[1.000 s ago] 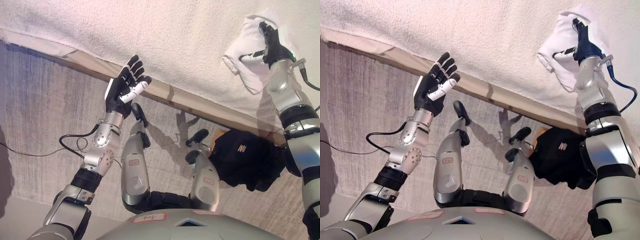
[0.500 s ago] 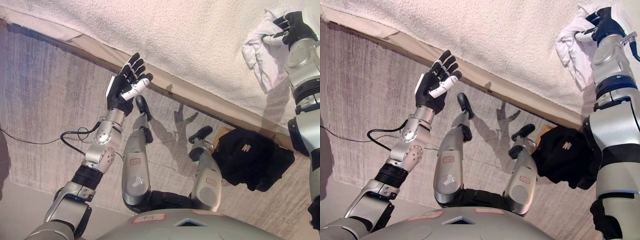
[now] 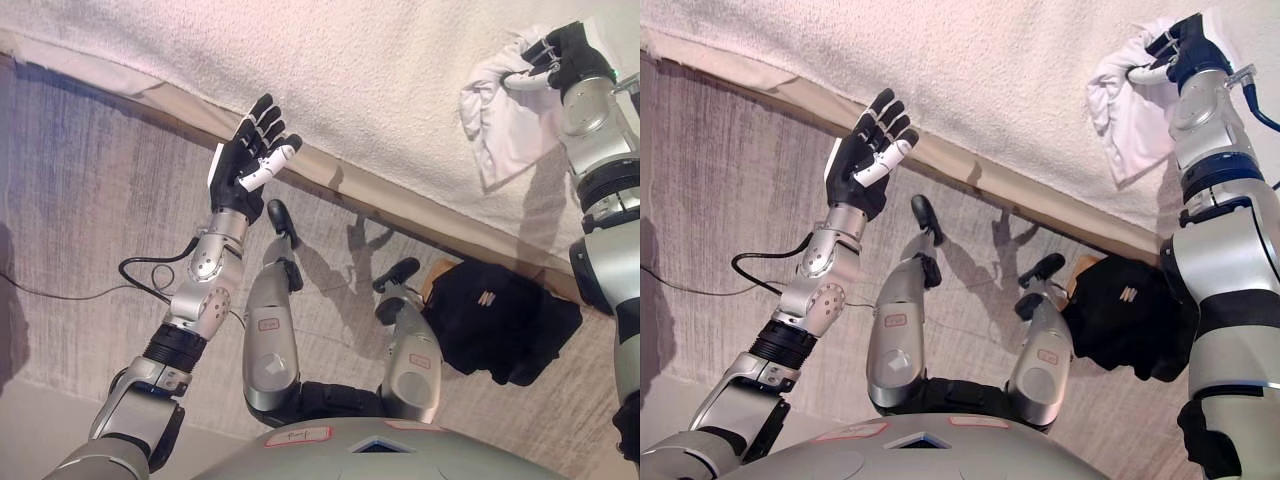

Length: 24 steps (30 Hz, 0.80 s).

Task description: Put the clothes on the bed into the basket.

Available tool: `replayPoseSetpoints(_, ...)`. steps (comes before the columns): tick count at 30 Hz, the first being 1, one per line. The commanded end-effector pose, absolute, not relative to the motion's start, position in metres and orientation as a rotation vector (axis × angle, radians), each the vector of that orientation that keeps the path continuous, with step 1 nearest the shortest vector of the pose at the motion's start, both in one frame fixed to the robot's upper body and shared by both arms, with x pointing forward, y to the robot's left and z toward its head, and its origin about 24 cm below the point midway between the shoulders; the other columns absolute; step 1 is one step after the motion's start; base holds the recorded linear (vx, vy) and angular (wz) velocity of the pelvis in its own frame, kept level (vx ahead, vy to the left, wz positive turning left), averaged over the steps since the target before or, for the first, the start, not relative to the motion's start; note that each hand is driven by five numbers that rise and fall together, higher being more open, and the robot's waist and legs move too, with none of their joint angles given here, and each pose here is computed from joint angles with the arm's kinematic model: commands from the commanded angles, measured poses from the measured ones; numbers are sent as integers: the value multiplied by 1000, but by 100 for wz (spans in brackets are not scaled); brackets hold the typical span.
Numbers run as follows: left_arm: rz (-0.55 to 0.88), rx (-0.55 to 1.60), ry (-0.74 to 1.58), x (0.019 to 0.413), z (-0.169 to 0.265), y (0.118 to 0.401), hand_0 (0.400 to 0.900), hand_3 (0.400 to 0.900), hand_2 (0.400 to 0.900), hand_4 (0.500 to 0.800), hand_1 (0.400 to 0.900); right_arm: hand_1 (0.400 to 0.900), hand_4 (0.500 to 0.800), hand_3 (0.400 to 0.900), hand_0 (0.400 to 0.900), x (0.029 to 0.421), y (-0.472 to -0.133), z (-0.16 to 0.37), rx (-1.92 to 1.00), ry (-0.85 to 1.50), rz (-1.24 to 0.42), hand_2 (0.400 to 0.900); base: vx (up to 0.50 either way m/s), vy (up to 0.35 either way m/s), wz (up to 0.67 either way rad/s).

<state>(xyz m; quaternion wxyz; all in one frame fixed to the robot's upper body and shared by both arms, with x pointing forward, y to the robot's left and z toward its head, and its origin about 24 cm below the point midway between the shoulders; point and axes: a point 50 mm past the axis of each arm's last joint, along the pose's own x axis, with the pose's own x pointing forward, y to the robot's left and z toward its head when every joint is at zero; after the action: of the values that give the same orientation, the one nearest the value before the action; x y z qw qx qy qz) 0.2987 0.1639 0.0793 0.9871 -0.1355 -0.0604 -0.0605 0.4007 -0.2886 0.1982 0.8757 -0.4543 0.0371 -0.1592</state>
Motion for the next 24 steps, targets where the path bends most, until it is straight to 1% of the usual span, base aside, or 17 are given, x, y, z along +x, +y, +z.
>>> replayPoseSetpoints(1, -121, -305, -326, 301, 115, 163, 900, 900, 900, 800, 900, 400, 500, 400, 400, 383, -290, 268, -920, -329, -468, 400, 45, 12, -22)
replayPoseSetpoints(2, -115, -306, -319, 300, 112, 164, 900, 900, 900, 800, 900, 400, 500, 400, 400, 377, -285, 264, -898, -382, -463, 400, 36, 10, -15)
replayPoseSetpoints(3, -120, -301, -314, 300, 111, 164, 900, 900, 900, 800, 900, 400, 500, 400, 400, 376, -287, 260, -896, -375, -467, 400, 75, 19, -25)
replayPoseSetpoints(4, -89, -311, -309, 300, 107, 168, 900, 900, 900, 800, 900, 400, 500, 400, 400, 361, -285, 236, -855, -419, -473, 400, 62, 15, -17)
replayPoseSetpoints(6, -92, -307, -301, 298, 104, 169, 900, 900, 900, 800, 900, 400, 500, 400, 400, 352, -287, 221, -844, -414, -477, 400, 77, 1, -16)
replayPoseSetpoints(8, -86, -300, -289, 295, 99, 172, 900, 900, 900, 800, 900, 400, 500, 400, 400, 334, -288, 194, -783, -412, -491, 400, 115, -12, -27)
replayPoseSetpoints(9, -83, -284, -280, 292, 96, 177, 900, 900, 900, 800, 900, 400, 500, 400, 400, 316, -294, 170, -753, -386, -515, 400, 106, -10, -27)
replayPoseSetpoints(12, -82, -266, -253, 287, 87, 182, 900, 900, 900, 800, 900, 400, 500, 400, 400, 298, -304, 154, -745, -354, -555, 400, 85, -8, -22)
replayPoseSetpoints(14, -77, -238, -222, 283, 79, 189, 900, 900, 900, 800, 900, 400, 500, 400, 400, 279, -317, 130, -717, -277, -589, 400, 79, 18, -34)
replayPoseSetpoints(15, -81, -236, -216, 281, 78, 188, 900, 900, 900, 800, 900, 400, 500, 400, 400, 277, -317, 128, -716, -270, -589, 400, 80, 49, -45)
replayPoseSetpoints(16, -78, -222, -191, 277, 71, 194, 900, 900, 900, 800, 900, 400, 500, 400, 400, 262, -331, 110, -716, -183, -607, 400, 56, 44, -36)
replayPoseSetpoints(18, -82, -212, -174, 273, 67, 196, 900, 900, 900, 800, 900, 400, 500, 400, 400, 253, -338, 102, -715, -141, -617, 400, 48, 36, -35)
replayPoseSetpoints(19, -72, -209, -166, 271, 65, 200, 900, 900, 900, 800, 900, 400, 500, 400, 400, 241, -349, 94, -706, -92, -648, 400, 29, 22, -29)
replayPoseSetpoints(20, -74, -210, -162, 270, 63, 199, 900, 900, 900, 800, 900, 400, 500, 400, 400, 240, -349, 93, -707, -88, -647, 400, 32, 16, -49)
replayPoseSetpoints(21, -69, -206, -156, 268, 61, 202, 900, 900, 900, 800, 900, 400, 500, 400, 400, 226, -363, 78, -706, 7, -686, 400, 14, 0, -41)
replayPoseSetpoints(23, -66, -210, -151, 266, 59, 203, 900, 900, 900, 800, 900, 400, 500, 400, 400, 219, -370, 70, -705, 54, -699, 400, 0, -3, -41)
replayPoseSetpoints(24, -62, -213, -148, 263, 58, 205, 900, 900, 900, 800, 900, 400, 500, 400, 400, 209, -378, 55, -688, 138, -721, 400, -16, -2, -31)
